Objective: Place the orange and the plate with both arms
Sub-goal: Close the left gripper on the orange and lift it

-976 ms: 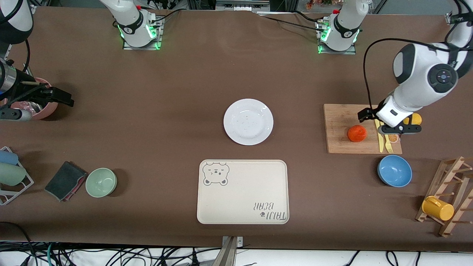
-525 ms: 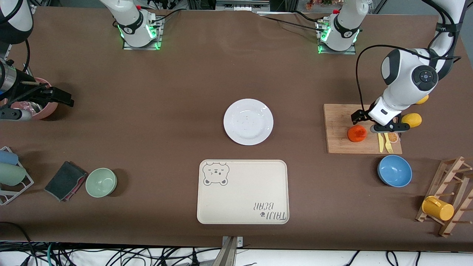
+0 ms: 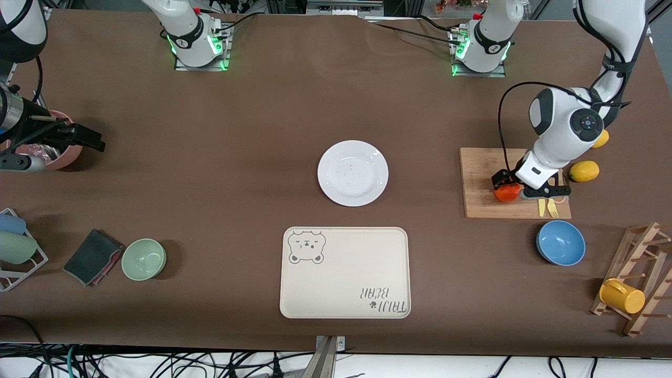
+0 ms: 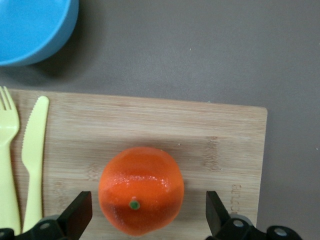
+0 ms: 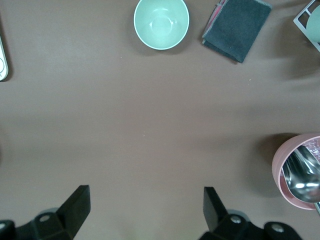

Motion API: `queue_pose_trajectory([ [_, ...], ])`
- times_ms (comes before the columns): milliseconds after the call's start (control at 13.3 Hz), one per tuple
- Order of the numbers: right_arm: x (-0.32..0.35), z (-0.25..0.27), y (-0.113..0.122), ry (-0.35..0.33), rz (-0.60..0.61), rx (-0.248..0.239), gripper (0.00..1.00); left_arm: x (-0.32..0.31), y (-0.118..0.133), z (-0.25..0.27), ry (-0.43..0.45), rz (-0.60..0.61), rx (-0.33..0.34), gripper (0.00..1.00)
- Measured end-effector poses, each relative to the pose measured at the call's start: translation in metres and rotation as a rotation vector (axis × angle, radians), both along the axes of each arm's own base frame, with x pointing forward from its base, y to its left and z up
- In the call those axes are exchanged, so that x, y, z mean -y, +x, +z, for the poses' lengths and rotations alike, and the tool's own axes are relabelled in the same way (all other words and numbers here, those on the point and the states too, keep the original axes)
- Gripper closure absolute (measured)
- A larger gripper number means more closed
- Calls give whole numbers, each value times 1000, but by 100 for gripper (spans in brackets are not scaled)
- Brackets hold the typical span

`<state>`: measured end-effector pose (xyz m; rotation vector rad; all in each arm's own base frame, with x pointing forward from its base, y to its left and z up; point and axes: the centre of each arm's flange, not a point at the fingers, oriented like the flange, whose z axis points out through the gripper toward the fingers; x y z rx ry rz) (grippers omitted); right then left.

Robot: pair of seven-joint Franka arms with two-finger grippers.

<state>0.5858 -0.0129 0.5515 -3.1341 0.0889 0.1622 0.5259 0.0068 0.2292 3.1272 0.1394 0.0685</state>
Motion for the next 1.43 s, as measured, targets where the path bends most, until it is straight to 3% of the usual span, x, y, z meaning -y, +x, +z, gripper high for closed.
queue_pose_trajectory([
  [450,0,0,0,0,0,0,0,-12,-1,-17,4,20,-1,0],
  [826,0,0,0,0,0,0,0,-12,0,-20,5,21,-2,22],
  [1051,0,0,0,0,0,0,0,-12,0,-20,5,20,1,22],
  [1426,0,0,0,0,0,0,0,13,14,20,3,-28,67,22],
])
